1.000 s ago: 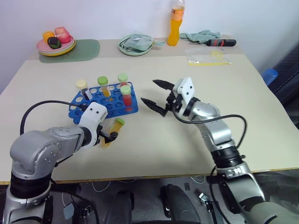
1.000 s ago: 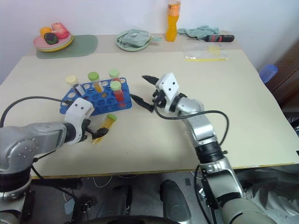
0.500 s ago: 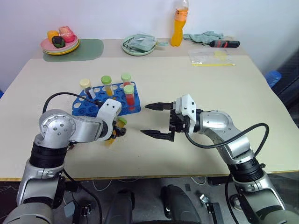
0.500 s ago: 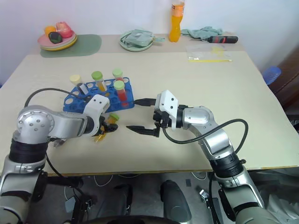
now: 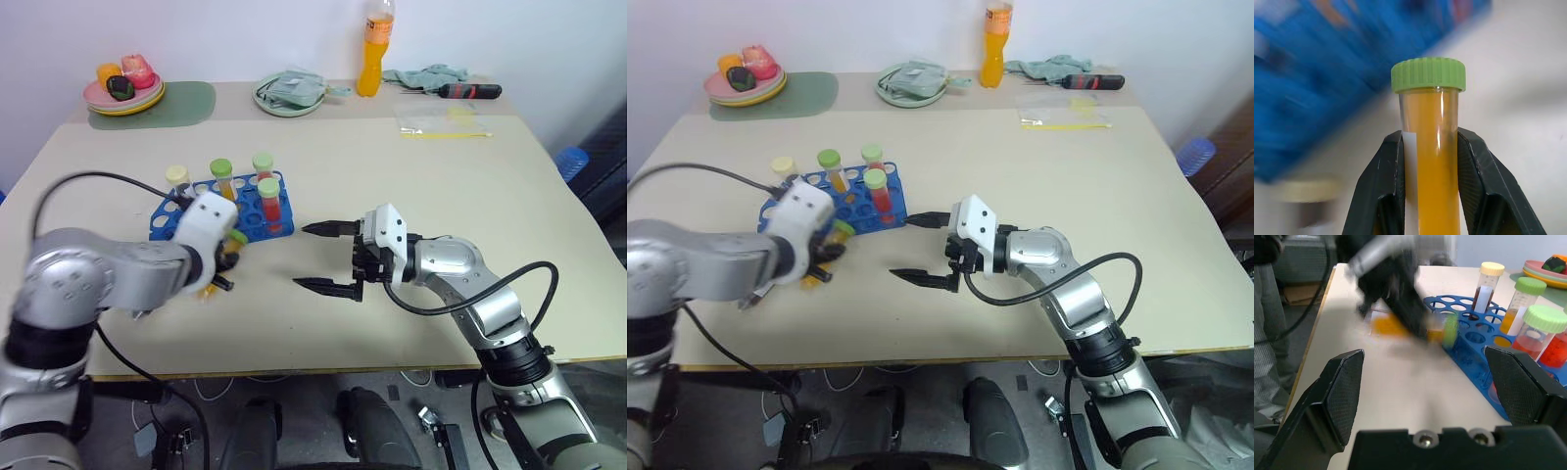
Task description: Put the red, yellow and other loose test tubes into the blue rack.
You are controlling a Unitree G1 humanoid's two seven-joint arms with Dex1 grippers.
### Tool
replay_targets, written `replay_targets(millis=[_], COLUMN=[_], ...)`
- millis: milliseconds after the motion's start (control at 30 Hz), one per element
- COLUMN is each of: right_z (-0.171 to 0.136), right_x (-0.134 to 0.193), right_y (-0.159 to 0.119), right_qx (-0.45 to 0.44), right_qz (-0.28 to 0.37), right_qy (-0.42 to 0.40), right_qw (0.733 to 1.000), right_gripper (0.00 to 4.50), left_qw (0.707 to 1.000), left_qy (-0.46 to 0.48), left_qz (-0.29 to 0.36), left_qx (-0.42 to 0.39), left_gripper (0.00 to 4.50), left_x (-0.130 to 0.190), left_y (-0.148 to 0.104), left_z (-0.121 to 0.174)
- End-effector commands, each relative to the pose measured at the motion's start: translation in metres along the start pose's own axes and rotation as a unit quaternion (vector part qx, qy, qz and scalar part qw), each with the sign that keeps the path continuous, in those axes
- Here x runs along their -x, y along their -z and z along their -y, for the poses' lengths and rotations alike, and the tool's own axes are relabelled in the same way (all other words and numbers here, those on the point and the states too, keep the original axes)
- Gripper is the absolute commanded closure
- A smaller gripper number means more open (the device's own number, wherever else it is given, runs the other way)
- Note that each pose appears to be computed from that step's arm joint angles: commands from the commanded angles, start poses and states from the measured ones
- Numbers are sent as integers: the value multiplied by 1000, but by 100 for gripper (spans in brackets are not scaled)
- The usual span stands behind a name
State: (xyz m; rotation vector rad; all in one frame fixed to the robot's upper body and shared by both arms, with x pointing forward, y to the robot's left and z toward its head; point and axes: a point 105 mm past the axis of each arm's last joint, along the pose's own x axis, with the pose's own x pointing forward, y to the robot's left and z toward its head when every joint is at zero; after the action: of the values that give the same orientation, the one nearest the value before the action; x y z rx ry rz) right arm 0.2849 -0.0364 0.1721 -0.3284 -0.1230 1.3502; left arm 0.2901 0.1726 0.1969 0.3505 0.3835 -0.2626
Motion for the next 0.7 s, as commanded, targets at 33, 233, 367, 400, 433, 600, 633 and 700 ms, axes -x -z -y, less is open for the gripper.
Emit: replay_targets(millis=[33,233,367,400,433,600,633,700], right_z=[0,2,1,0,-1,0,1,1], right_x=[0,-6,-9,-9,-10,-9,-8,-7], right_y=[-6,-2,0,0,0,-2,-2,-2], right_qx=[2,-19,-31,-33,-34,-36,-36,-37], right_qz=[17,24,29,29,30,32,32,32], right_qy=[9,25,36,38,40,54,57,62], right_qw=[1000,999,998,998,998,997,997,997], right_gripper=[15,15,15,15,15,15,15,15], left_qw=[980,938,912,908,906,902,902,901], left_qy=[-72,-163,-183,-185,-182,-165,-165,-162], left_qz=[186,305,366,375,382,399,400,403], left_qx=[1,7,-8,-6,0,0,0,0], left_gripper=[365,365,365,365,365,365,365,365], left_x=[19,-5,-29,-33,-37,-52,-55,-60], left_y=[-46,-46,-44,-43,-43,-39,-37,-35], left_z=[-24,-23,-6,-4,-2,6,6,6])
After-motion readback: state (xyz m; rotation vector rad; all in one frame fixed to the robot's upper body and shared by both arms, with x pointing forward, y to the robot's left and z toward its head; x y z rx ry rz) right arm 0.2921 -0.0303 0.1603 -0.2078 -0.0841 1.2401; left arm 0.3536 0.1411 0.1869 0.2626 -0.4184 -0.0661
